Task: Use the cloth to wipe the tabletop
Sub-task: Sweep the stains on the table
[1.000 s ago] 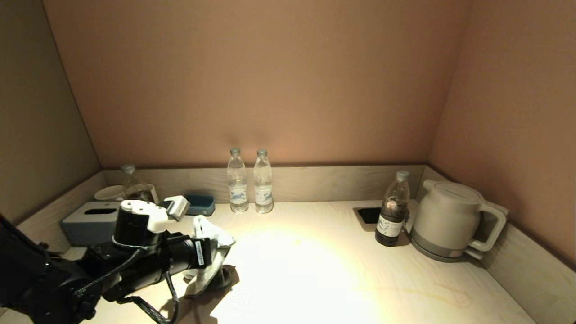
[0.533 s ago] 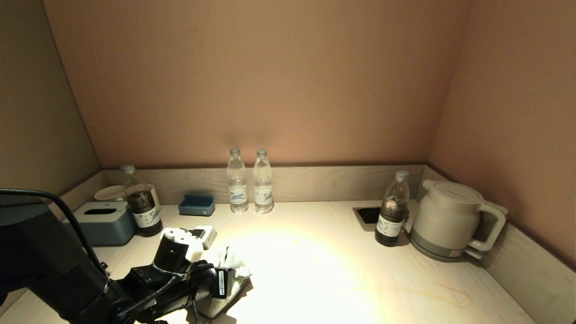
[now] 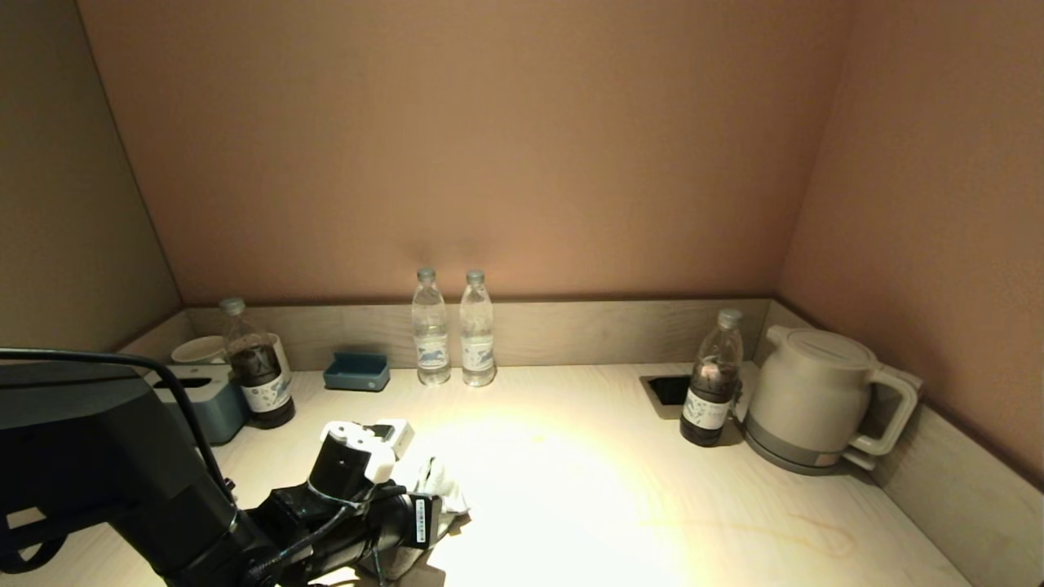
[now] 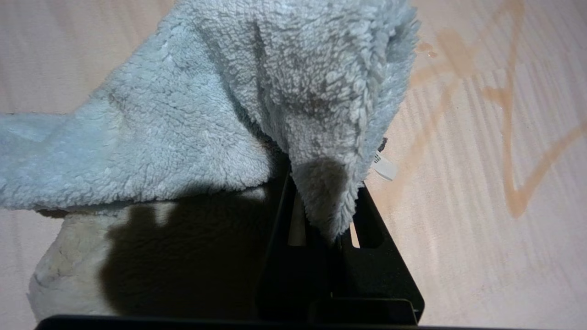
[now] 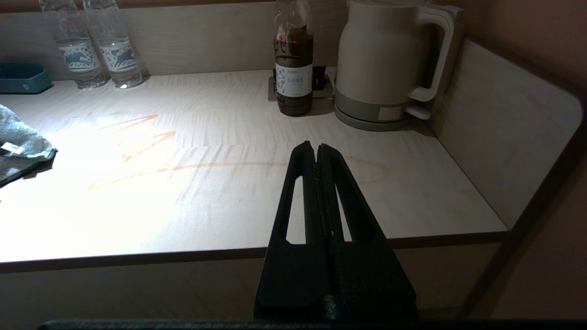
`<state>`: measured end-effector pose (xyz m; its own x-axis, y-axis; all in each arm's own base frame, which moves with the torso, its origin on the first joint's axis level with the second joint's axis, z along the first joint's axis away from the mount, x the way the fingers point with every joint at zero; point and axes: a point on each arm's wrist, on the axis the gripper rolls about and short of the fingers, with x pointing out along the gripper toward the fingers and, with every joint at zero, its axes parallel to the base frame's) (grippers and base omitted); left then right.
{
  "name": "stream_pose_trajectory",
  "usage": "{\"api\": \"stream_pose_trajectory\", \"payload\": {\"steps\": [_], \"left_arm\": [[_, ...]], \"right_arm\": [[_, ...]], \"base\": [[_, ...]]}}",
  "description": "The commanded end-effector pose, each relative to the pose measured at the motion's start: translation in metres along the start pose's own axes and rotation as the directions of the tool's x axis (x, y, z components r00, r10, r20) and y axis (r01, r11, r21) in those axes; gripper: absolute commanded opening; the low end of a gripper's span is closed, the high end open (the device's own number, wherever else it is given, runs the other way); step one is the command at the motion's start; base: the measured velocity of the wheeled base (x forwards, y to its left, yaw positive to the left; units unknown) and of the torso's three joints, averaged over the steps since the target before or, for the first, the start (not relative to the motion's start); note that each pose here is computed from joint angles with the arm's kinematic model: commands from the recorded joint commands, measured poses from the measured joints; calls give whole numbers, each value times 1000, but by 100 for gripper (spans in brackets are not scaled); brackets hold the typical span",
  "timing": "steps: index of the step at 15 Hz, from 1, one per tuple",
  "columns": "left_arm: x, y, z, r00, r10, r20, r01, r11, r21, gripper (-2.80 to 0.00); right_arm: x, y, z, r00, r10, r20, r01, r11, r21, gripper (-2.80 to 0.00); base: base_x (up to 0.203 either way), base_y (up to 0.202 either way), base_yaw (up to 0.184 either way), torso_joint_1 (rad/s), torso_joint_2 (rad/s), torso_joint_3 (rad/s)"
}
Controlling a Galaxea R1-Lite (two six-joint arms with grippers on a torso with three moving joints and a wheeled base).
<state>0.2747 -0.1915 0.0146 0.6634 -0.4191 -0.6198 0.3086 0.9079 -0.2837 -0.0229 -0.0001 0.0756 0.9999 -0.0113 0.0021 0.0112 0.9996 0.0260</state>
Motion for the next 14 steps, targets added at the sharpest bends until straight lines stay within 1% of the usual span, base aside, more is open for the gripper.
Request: {"api": "stream_pose_trajectory", "payload": {"steps": [1, 2, 3, 4, 6, 8, 9, 11, 14], "left_arm": [[5, 6, 0, 1000, 22, 1, -22, 1000, -9, -280], [6, 6, 0, 1000, 26, 1, -26, 1000, -7, -280], [14, 8, -5, 999, 41, -14, -41, 999, -2, -280], [21, 8, -7, 999, 52, -14, -52, 999, 4, -280], [29, 3, 0, 999, 51, 8, -51, 999, 11, -280], [31, 2, 3, 998, 55, 2, -55, 998, 20, -280], [33, -1, 9, 999, 53, 6, -53, 998, 27, -280], [40, -14, 27, 999, 30, 35, -31, 999, 35, -280], [50, -36, 44, 999, -6, 50, 3, 999, 49, -280]], "right_arm": [[0, 0, 0, 1000, -1, -1, 1, 1000, 0, -280], [0, 0, 0, 1000, 0, -1, 0, 1000, 0, -280], [0, 0, 0, 1000, 0, -1, 0, 1000, 0, -280], [0, 0, 0, 1000, -1, -1, 1, 1000, 0, -280], [0, 0, 0, 1000, 1, -1, -1, 1000, 0, -280], [0, 0, 0, 1000, -1, -1, 1, 1000, 0, -280], [0, 0, 0, 1000, 0, 0, 0, 1000, 0, -280], [0, 0, 0, 1000, -1, -1, 1, 1000, 0, -280], [0, 0, 0, 1000, -1, -1, 1, 1000, 0, -280]], "base": [[0, 0, 0, 0, 0, 0], [0, 0, 0, 0, 0, 0], [0, 0, 0, 0, 0, 0], [0, 0, 0, 0, 0, 0], [0, 0, 0, 0, 0, 0], [0, 0, 0, 0, 0, 0], [0, 0, 0, 0, 0, 0], [0, 0, 0, 0, 0, 0], [0, 0, 0, 0, 0, 0]]}}
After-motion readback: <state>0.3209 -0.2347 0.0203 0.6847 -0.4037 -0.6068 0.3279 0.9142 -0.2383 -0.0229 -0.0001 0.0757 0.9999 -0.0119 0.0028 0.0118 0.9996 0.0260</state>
